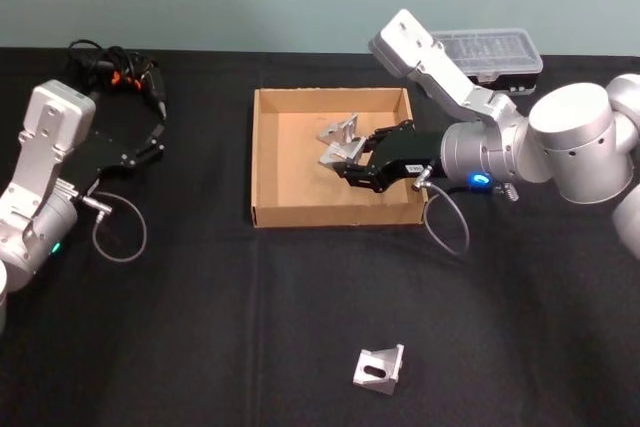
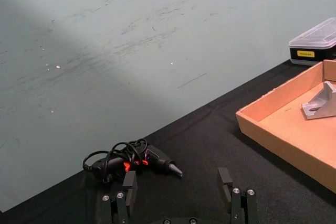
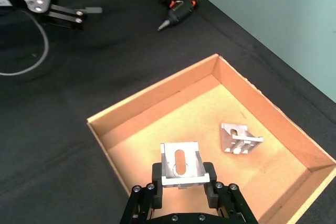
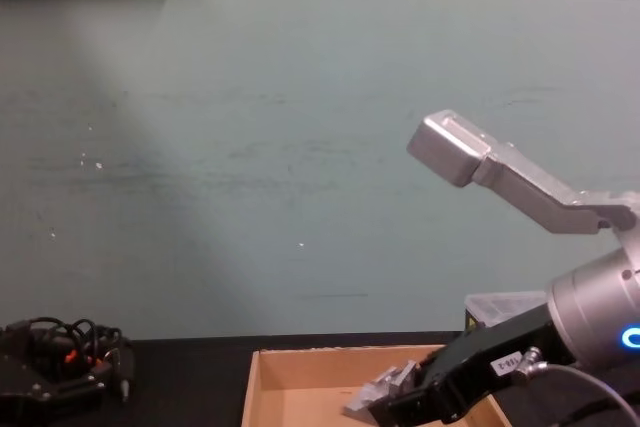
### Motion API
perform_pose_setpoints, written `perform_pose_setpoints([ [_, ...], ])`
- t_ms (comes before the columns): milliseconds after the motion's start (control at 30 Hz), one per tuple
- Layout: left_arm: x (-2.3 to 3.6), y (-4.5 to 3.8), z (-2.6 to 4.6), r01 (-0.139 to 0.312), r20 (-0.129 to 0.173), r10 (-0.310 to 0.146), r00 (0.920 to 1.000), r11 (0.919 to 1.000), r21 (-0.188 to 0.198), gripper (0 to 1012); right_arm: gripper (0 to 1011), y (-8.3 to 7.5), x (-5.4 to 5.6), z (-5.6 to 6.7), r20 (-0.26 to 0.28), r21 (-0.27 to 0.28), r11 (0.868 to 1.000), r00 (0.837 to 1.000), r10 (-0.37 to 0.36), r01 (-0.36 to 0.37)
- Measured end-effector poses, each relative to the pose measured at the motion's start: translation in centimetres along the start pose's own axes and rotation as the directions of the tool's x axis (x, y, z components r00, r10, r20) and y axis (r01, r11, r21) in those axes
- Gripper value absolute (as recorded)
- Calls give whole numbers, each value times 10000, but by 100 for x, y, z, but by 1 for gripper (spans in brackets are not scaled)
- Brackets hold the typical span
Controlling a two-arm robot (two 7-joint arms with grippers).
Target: Use one hand to pick up the angle iron from the table and place it into the box.
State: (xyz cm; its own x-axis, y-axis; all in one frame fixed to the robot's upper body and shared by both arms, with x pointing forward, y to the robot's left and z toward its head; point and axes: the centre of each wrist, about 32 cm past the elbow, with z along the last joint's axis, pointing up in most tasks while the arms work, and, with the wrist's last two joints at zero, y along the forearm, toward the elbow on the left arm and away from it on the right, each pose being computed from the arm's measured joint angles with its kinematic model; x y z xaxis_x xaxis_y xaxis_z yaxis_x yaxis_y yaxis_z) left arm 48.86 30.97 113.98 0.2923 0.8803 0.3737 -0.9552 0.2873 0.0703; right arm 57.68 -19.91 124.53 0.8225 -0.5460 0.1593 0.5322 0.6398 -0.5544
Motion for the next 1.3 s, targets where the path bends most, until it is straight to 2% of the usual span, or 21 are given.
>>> perform_pose_setpoints([
  [233, 0, 0, 0, -1, 0, 1, 10000, 10000, 0, 1000, 457, 70, 38, -44, -78, -347, 9992, 9998, -178, 176],
  [633, 0, 0, 0, 1, 1, -1, 10000, 10000, 0, 1000, 458, 72, 69, -91, -245, -676, 9976, 9996, -162, 145],
  [867, 0, 0, 0, 0, 0, 0, 10000, 10000, 0, 1000, 647, 68, 74, -105, -304, -673, 9977, 9995, -95, 74],
  [900, 0, 0, 0, 0, 0, 0, 10000, 10000, 0, 1000, 707, 68, 74, -105, -303, -671, 9977, 9995, -90, 69],
  [1000, 0, 0, 0, 0, 1, 0, 10000, 10000, 0, 1000, 800, 68, 73, -110, -328, -640, 9979, 9994, -92, 71],
  [1100, 0, 0, 0, -1, 0, 1, 10000, 10000, 0, 1000, 853, 64, 75, -112, -360, -590, 9982, 9993, -124, 103],
  [1267, 0, 0, 0, 0, 0, 0, 10000, 10000, 0, 1000, 1003, 45, 70, -106, -355, -436, 9988, 9991, -234, 218],
  [1300, 0, 0, 0, -1, 1, 1, 10000, 10000, 0, 1000, 1002, 33, 69, -103, -354, -357, 9990, 9990, -277, 265],
])
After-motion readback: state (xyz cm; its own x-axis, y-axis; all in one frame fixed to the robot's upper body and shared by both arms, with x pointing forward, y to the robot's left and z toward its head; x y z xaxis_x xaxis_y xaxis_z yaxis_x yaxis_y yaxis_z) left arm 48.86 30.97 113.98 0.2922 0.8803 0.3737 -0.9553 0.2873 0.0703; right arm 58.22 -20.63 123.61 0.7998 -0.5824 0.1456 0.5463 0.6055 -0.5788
